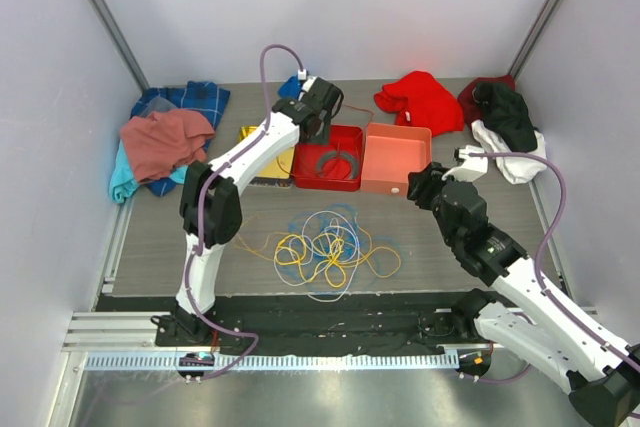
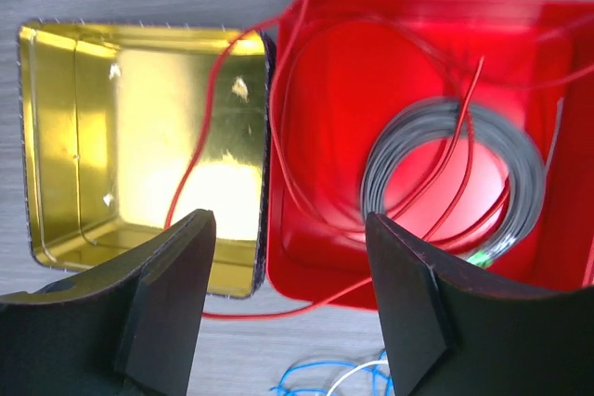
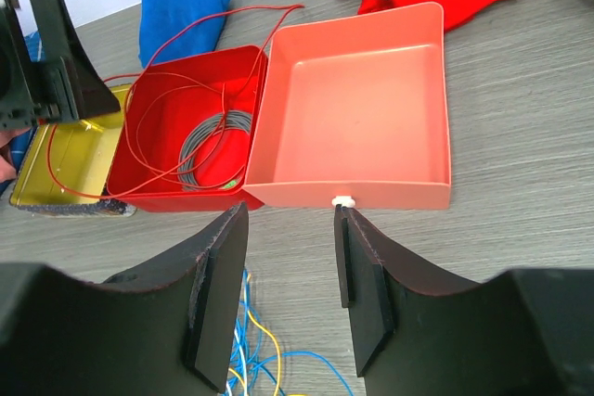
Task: Untangle the cables
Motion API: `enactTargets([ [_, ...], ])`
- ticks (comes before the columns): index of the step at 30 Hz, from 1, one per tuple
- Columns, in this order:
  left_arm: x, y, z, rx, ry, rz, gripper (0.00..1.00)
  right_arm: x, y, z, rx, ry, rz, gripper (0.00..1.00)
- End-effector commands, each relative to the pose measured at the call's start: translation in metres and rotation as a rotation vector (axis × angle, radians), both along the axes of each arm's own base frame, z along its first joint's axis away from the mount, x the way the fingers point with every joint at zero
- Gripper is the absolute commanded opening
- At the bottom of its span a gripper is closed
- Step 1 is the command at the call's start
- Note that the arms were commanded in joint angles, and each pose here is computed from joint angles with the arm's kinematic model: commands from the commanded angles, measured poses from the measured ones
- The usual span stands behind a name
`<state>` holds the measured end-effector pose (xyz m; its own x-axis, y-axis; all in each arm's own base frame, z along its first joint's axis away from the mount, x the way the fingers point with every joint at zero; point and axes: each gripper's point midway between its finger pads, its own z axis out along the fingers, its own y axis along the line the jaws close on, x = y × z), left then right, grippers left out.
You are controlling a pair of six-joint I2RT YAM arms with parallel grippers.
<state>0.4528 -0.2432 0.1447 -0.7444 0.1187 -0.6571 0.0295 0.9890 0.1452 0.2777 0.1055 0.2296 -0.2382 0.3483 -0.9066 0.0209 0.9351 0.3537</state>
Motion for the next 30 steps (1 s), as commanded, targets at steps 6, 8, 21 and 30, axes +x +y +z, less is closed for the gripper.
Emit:
enactTargets([
  [6,0.041,0.0,0.055,-0.271,-0.153,0.101,0.71,0.002,0.006,0.01,0.043,-0.037,0.014,0.5],
  [8,0.043,0.013,0.052,-0.309,-0.149,0.154,0.7,0.003,0.007,0.006,0.042,-0.027,0.013,0.5],
  [21,0.022,0.057,0.033,-0.396,-0.134,0.26,0.65,0.01,0.02,-0.004,0.056,-0.01,0.046,0.5],
  [30,0.021,0.052,0.006,-0.4,-0.072,0.251,0.42,0.007,0.015,-0.005,0.047,-0.005,0.035,0.5],
])
